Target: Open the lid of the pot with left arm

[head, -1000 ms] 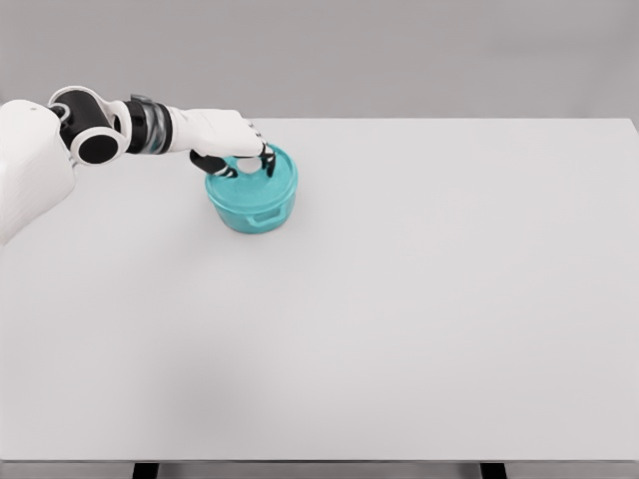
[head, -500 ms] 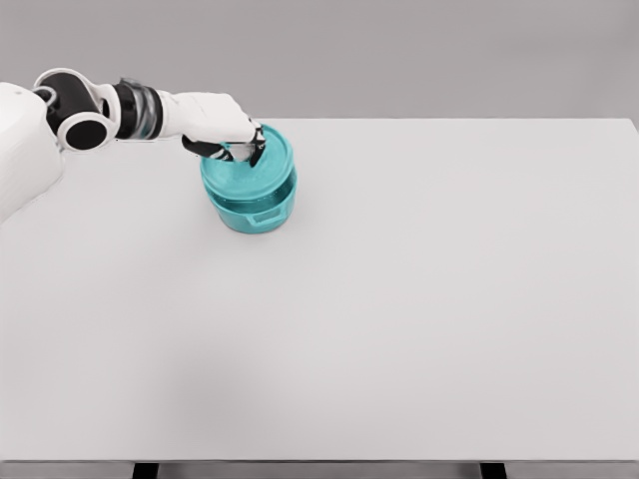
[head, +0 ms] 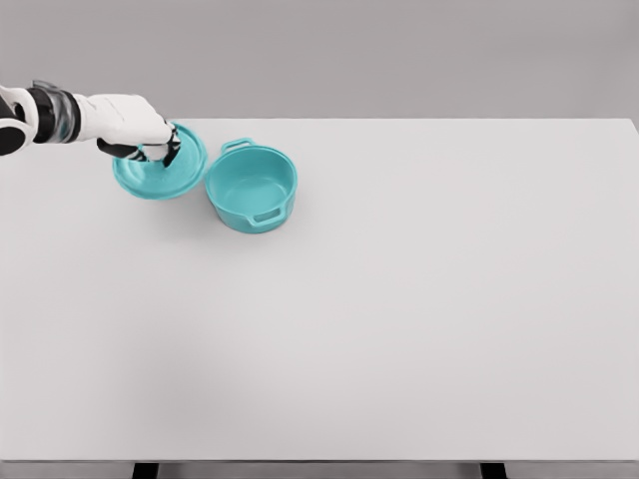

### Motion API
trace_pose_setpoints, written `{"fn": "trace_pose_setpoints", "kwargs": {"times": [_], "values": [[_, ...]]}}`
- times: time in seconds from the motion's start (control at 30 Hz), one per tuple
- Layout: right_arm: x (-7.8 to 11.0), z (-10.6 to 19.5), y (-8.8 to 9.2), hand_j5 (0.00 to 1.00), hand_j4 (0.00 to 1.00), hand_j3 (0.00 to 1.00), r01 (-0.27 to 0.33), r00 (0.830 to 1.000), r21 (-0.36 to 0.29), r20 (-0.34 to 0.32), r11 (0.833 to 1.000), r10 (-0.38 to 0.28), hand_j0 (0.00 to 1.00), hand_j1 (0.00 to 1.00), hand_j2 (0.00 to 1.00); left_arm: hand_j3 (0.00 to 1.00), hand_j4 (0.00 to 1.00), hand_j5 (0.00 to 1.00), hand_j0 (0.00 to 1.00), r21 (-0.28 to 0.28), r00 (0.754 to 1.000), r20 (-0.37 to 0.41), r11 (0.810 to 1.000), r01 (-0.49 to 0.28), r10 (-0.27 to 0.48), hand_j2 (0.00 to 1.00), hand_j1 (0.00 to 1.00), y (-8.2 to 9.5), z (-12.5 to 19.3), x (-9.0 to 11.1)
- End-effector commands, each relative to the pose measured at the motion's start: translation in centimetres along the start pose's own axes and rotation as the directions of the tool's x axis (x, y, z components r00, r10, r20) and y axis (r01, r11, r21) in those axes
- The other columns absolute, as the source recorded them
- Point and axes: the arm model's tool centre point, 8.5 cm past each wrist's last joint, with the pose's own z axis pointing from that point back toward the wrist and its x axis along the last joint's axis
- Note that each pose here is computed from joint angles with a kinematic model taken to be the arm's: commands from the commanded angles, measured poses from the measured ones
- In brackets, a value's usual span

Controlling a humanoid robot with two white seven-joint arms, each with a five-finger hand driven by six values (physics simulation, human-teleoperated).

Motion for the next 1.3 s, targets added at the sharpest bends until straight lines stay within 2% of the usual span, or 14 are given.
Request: {"fn": "trace_pose_setpoints", "kwargs": {"times": [0.0, 0.17, 0.2, 0.27, 0.3, 0.4, 0.9, 0.97, 1.03, 1.07, 1.1, 1.13, 1.17, 1.27], "values": [[0.0, 0.0, 0.0, 1.00, 1.00, 1.00, 0.000, 1.000, 0.000, 0.000, 1.000, 0.000, 1.00, 1.00, 1.00, 0.40, 0.40, 0.40, 0.40, -0.020, 1.000, -0.030, 1.000, 0.007, -0.007, 0.40, 0.40, -0.6, 0.6, -0.7], [0.0, 0.0, 0.0, 1.00, 1.00, 1.00, 0.000, 1.000, 0.000, 0.000, 1.000, 0.000, 1.00, 1.00, 1.00, 0.41, 0.41, 0.41, 0.41, -0.029, 1.000, -0.024, 1.000, 0.000, -0.001, 0.41, 0.41, -1.2, 0.3, -0.5], [0.0, 0.0, 0.0, 1.00, 1.00, 1.00, 0.000, 1.000, 0.000, 0.000, 1.000, 0.000, 1.00, 1.00, 1.00, 0.44, 0.44, 0.44, 0.44, -0.030, 1.000, -0.023, 1.000, -0.001, 0.000, 0.44, 0.44, -1.3, 0.3, -0.5], [0.0, 0.0, 0.0, 1.00, 1.00, 1.00, 0.000, 1.000, 0.000, 0.000, 1.000, 0.000, 1.00, 1.00, 1.00, 0.59, 0.59, 0.59, 0.59, -0.031, 1.000, -0.027, 0.999, -0.008, 0.007, 0.59, 0.59, -1.4, 0.3, -0.6], [0.0, 0.0, 0.0, 1.00, 1.00, 1.00, 0.000, 1.000, 0.000, 0.000, 1.000, 0.000, 1.00, 1.00, 1.00, 0.83, 0.83, 0.83, 0.83, -0.036, 0.999, -0.033, 0.999, -0.017, 0.016, 0.83, 0.83, -1.7, 0.4, -0.8], [0.0, 0.0, 0.0, 1.00, 1.00, 1.00, 0.000, 1.000, 0.000, 0.000, 1.000, 0.000, 1.00, 1.00, 1.00, 0.94, 0.94, 0.94, 0.94, -0.037, 0.999, -0.035, 0.999, -0.021, 0.020, 0.94, 0.94, -1.8, 0.4, -0.9], [0.0, 0.0, 0.0, 1.00, 1.00, 1.00, 0.000, 1.000, 0.000, 0.000, 1.000, 0.000, 1.00, 1.00, 1.00, 0.96, 0.96, 0.96, 0.96, -0.045, 0.998, -0.049, 0.998, -0.036, 0.034, 0.96, 0.96, -2.2, 0.5, -1.4], [0.0, 0.0, 0.0, 1.00, 1.00, 1.00, 0.000, 1.000, 0.000, 0.000, 1.000, 0.000, 1.00, 1.00, 1.00, 1.00, 1.00, 1.00, 1.00, -0.033, 0.997, -0.053, 0.998, -0.061, 0.059, 1.00, 1.00, -2.3, 0.8, -1.8], [0.0, 0.0, 0.0, 1.00, 1.00, 1.00, 0.000, 1.000, 0.000, 0.000, 1.000, 0.000, 1.00, 1.00, 1.00, 1.00, 1.00, 1.00, 1.00, 0.006, 0.974, -0.060, 0.975, -0.220, 0.220, 1.00, 1.00, -4.3, 2.4, -3.7], [0.0, 0.0, 0.0, 1.00, 1.00, 1.00, 0.000, 1.000, 0.000, 0.000, 1.000, 0.000, 1.00, 1.00, 1.00, 1.00, 1.00, 1.00, 1.00, 0.036, 0.942, -0.071, 0.944, -0.327, 0.329, 1.00, 1.00, -5.6, 3.1, -5.0], [0.0, 0.0, 0.0, 1.00, 1.00, 1.00, 0.000, 1.000, 0.000, 0.000, 1.000, 0.000, 1.00, 1.00, 1.00, 1.00, 1.00, 1.00, 1.00, 0.054, 0.914, -0.085, 0.918, -0.393, 0.397, 1.00, 1.00, -6.6, 3.6, -5.9], [0.0, 0.0, 0.0, 1.00, 1.00, 1.00, 0.000, 1.000, 0.000, 0.000, 1.000, 0.000, 1.00, 1.00, 1.00, 1.00, 1.00, 1.00, 1.00, 0.067, 0.894, -0.093, 0.899, -0.433, 0.438, 1.00, 1.00, -7.2, 3.9, -6.5], [0.0, 0.0, 0.0, 1.00, 1.00, 1.00, 0.000, 1.000, 0.000, 0.000, 1.000, 0.000, 1.00, 1.00, 1.00, 1.00, 1.00, 1.00, 1.00, 0.067, 0.885, -0.106, 0.891, -0.449, 0.454, 1.00, 1.00, -7.7, 4.1, -6.8], [0.0, 0.0, 0.0, 1.00, 1.00, 1.00, 0.000, 1.000, 0.000, -0.001, 1.000, 0.000, 1.00, 1.00, 1.00, 1.00, 1.00, 1.00, 1.00, 0.060, 0.881, -0.107, 0.888, -0.456, 0.460, 1.00, 1.00, -8.2, 3.9, -6.7]]}}
